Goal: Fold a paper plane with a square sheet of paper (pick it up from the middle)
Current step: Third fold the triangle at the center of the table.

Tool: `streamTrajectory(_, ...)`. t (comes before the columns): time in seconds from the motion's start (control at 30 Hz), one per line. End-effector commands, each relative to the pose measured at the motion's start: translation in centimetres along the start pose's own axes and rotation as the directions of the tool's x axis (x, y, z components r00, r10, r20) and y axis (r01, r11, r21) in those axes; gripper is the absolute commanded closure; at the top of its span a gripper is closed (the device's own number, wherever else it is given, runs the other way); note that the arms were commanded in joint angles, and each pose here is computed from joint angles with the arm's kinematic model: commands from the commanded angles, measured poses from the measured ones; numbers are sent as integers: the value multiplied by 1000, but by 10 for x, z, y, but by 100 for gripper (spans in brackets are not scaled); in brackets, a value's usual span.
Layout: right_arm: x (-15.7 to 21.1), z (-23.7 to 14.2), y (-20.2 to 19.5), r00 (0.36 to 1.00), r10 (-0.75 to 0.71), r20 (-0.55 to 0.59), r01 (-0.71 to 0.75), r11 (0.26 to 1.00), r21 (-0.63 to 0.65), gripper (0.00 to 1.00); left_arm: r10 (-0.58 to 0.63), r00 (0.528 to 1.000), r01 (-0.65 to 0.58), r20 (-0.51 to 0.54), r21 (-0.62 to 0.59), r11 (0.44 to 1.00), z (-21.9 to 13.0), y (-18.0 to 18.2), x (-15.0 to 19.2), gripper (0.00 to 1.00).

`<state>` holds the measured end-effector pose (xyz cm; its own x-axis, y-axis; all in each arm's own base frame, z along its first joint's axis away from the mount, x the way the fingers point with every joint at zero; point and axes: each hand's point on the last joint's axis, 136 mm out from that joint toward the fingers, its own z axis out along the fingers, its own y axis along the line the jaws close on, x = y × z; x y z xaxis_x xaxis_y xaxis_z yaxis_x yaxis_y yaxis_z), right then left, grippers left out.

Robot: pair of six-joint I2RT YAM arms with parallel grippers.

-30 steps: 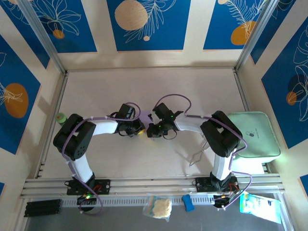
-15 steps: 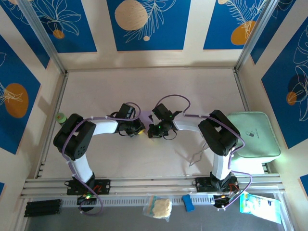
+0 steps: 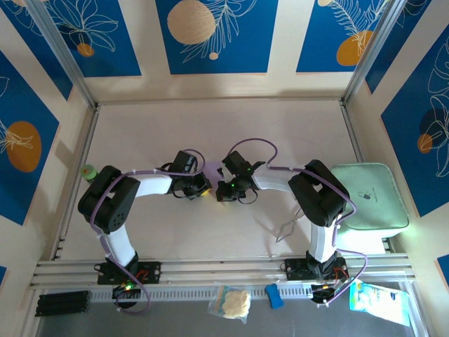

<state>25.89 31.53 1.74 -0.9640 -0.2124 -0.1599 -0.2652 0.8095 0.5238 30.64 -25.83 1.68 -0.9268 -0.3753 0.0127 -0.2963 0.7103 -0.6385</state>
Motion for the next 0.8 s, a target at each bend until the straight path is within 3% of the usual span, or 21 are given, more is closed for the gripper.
streamTrajectory(0.0,10,7,-18,998,36,-53,-34,998,50,96,-35,998,27,-54,-148,989,10,42,15,88)
streamTrajectory(0.3,25,9,-31,993,62,-99,-57,997,56,96,164,987,-164,5,23,986,-10,-25,-11,81)
streamTrajectory(0.53,28,11,-32,991,71,-117,-65,996,53,96,200,980,-200,13,78,977,-8,-30,-11,81)
streamTrajectory(0.77,30,15,-34,988,77,-133,-70,996,58,96,229,973,-228,16,-10,974,0,-9,-15,82)
